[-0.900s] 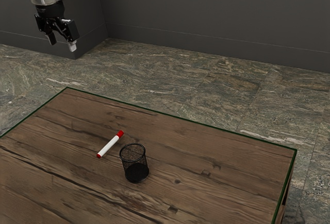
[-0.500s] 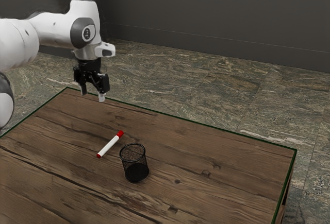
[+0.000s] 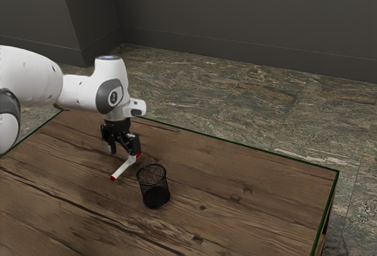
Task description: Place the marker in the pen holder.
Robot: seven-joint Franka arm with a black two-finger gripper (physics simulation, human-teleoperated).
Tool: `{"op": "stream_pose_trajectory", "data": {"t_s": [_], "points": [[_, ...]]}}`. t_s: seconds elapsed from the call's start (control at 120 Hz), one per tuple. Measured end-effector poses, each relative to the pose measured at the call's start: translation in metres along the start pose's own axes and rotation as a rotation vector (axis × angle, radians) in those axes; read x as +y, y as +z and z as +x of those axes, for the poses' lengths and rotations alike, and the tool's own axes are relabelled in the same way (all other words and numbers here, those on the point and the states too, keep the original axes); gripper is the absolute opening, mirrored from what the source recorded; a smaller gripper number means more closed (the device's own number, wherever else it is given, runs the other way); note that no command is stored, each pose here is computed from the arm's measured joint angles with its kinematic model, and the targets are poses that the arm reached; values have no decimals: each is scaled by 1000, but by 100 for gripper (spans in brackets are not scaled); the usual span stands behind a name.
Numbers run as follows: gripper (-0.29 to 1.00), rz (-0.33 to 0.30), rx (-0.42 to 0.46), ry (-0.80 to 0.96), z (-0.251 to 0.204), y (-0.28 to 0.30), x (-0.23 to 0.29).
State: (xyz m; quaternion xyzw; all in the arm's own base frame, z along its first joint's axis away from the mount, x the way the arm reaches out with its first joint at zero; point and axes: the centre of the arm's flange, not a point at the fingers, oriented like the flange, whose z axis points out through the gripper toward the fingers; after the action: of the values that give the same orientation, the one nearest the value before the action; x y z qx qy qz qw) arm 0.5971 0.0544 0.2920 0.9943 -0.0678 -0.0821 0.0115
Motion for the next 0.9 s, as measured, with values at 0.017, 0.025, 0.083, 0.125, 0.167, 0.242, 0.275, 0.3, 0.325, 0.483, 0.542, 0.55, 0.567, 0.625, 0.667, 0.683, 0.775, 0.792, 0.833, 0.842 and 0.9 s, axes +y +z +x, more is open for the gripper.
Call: {"op": "stream_pose_trajectory", "data": {"t_s": [0.017,0.025,0.083,0.125,0.167,0.242,0.275,0.3,0.325,0.483,0.542,0.55,0.567,0.625,0.667,0.683,0.775,0.792,0.833,0.842,0.9], "points": [[68,0,5,-3,0,0,0],[68,0,7,-4,1,0,0],[68,5,25,-12,4,0,-3],[68,13,34,-16,9,2,-6],[68,18,42,-21,11,3,-11],[68,24,52,-27,14,7,-17],[68,27,51,-31,14,11,-21],[68,29,49,-34,15,15,-23],[68,32,46,-35,16,20,-25],[64,42,53,-35,19,32,-28],[62,49,62,-26,26,34,-25],[62,50,64,-25,28,34,-25],[61,51,67,-22,30,34,-24],[60,53,75,-13,37,35,-21],[59,55,78,-9,39,37,-20],[59,55,79,-7,40,37,-19],[55,55,81,-2,43,41,-17],[53,54,81,-2,43,41,-17],[48,53,83,-4,44,41,-17],[46,52,84,-4,44,41,-17],[38,51,85,-5,44,42,-18]]}}
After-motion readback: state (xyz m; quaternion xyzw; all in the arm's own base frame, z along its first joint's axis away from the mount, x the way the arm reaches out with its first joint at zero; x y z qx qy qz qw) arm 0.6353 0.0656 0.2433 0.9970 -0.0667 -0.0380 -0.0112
